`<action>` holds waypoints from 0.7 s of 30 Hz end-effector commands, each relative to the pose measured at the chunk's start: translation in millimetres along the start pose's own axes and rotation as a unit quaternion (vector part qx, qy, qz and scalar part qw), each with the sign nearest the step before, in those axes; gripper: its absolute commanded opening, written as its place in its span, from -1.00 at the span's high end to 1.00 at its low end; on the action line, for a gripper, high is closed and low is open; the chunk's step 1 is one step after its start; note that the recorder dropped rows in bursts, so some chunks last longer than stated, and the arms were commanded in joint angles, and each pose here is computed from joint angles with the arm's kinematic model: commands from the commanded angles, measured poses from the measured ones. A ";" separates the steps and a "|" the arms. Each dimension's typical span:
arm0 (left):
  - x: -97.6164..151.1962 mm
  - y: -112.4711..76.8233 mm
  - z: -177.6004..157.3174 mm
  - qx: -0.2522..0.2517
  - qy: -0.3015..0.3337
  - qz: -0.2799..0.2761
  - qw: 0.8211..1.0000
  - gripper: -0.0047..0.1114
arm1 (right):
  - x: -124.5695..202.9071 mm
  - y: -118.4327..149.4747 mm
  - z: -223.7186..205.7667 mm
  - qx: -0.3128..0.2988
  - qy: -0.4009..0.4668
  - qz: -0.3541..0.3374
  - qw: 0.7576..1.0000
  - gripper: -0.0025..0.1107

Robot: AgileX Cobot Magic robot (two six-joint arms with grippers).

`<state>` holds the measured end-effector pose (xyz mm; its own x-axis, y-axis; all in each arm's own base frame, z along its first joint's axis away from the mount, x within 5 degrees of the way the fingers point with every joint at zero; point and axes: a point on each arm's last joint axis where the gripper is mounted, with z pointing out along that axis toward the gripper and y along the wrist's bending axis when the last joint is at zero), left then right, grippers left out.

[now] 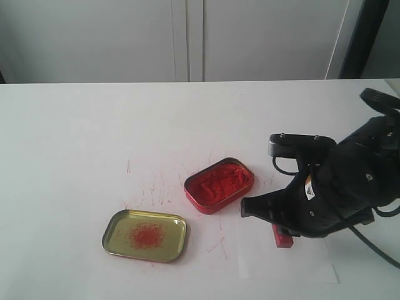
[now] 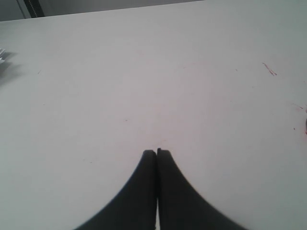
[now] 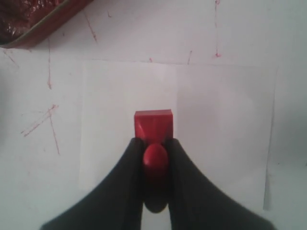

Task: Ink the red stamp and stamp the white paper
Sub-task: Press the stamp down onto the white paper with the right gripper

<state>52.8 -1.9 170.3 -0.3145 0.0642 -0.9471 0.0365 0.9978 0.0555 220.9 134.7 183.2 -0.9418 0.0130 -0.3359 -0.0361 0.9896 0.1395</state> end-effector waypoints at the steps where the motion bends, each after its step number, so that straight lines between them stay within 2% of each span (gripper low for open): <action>1: 0.5 -0.4 0.2 0.002 0.000 -0.004 1.000 0.92 | 6.2 -7.8 6.7 0.007 -0.007 -0.015 1.000 0.96; 8: 0.5 -0.4 0.2 0.002 0.000 -0.004 1.000 0.92 | 10.4 -12.4 9.9 0.019 -0.008 -0.069 0.997 0.96; 17: 0.5 -0.4 0.2 0.002 0.000 -0.004 1.000 0.92 | 10.9 -14.2 7.6 0.037 0.013 -0.068 0.997 0.96; 21: 0.5 -0.4 0.2 0.002 0.000 -0.004 1.000 0.92 | 8.7 -7.0 4.1 0.033 0.011 -0.078 0.996 0.96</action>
<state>52.8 -1.9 170.3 -0.3145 0.0642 -0.9471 0.0365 0.9978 0.0555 212.3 124.3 170.9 -0.9415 -0.1146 -0.3169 -0.1321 0.9906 0.0343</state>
